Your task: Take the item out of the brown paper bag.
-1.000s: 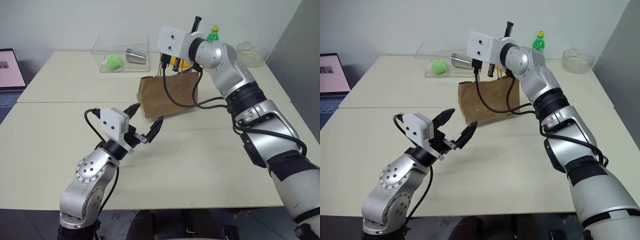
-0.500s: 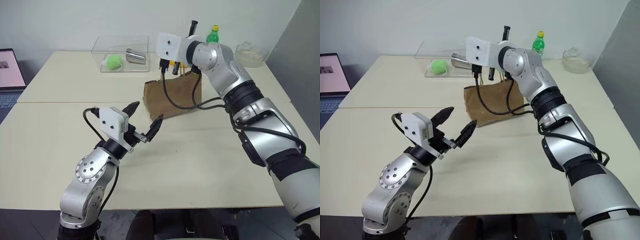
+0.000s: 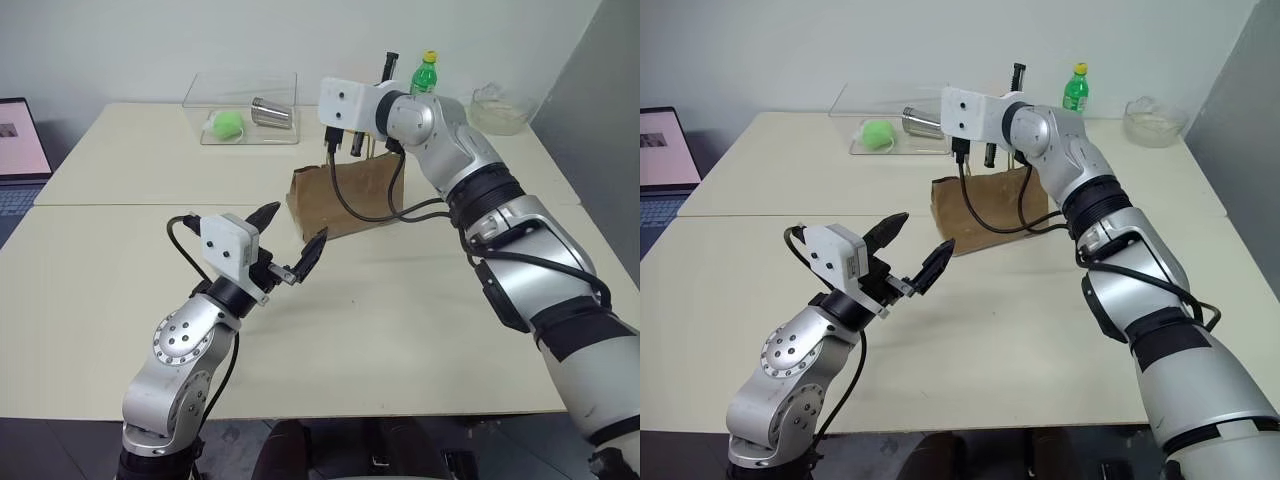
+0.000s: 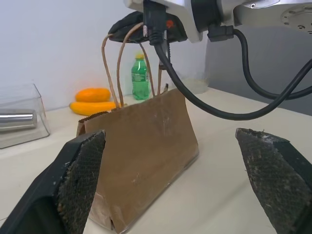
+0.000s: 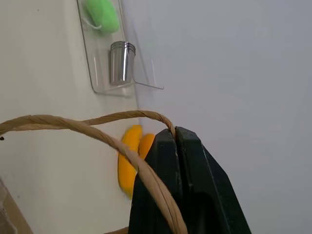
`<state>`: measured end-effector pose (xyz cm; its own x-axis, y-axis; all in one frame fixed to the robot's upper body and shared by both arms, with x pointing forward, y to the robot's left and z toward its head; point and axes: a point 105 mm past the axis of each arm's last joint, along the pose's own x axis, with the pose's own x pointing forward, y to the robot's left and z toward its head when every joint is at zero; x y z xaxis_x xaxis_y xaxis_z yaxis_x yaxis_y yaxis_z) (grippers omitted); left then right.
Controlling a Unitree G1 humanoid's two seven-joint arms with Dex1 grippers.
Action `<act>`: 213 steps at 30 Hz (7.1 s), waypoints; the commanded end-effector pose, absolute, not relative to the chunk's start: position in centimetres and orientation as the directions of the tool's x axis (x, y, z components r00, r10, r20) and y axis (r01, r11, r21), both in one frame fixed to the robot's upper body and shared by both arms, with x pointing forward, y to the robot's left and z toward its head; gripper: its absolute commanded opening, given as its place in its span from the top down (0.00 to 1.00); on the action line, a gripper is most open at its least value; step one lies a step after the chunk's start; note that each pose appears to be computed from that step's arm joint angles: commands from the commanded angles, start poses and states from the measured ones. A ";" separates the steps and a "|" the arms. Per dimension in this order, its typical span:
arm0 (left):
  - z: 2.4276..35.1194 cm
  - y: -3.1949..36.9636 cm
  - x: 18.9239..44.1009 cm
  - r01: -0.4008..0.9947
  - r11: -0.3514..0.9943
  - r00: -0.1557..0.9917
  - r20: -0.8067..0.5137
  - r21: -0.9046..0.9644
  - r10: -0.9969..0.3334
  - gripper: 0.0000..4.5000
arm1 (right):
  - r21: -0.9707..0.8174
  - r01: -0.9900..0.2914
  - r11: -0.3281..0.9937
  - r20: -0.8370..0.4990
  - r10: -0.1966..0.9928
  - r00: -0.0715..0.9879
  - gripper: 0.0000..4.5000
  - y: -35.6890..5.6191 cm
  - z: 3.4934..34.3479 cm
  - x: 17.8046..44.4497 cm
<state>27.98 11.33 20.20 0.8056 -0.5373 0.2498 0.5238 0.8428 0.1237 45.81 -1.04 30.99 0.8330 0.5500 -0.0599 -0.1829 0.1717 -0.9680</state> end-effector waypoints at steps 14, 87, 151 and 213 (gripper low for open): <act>21.1 10.9 28.0 0.533 0.832 0.778 0.299 0.151 -0.553 0.00 | -0.910 -0.207 0.359 -0.005 0.490 0.872 0.99 -3.2 34.7 46.4; 19.2 16.0 32.1 0.662 0.727 0.738 0.013 0.181 -0.675 0.00 | -0.476 -0.758 0.445 -0.151 0.808 0.570 0.00 -9.3 18.1 29.2; 25.2 18.2 43.8 0.424 0.860 0.867 0.147 0.284 -0.476 0.59 | -0.413 -0.743 0.527 -0.084 0.790 0.607 0.00 -8.6 19.3 27.5; 16.8 12.4 30.8 0.860 -0.194 0.083 -0.504 0.472 -0.860 0.42 | -0.424 -0.758 0.496 -0.213 0.759 0.616 0.00 -10.5 17.6 24.9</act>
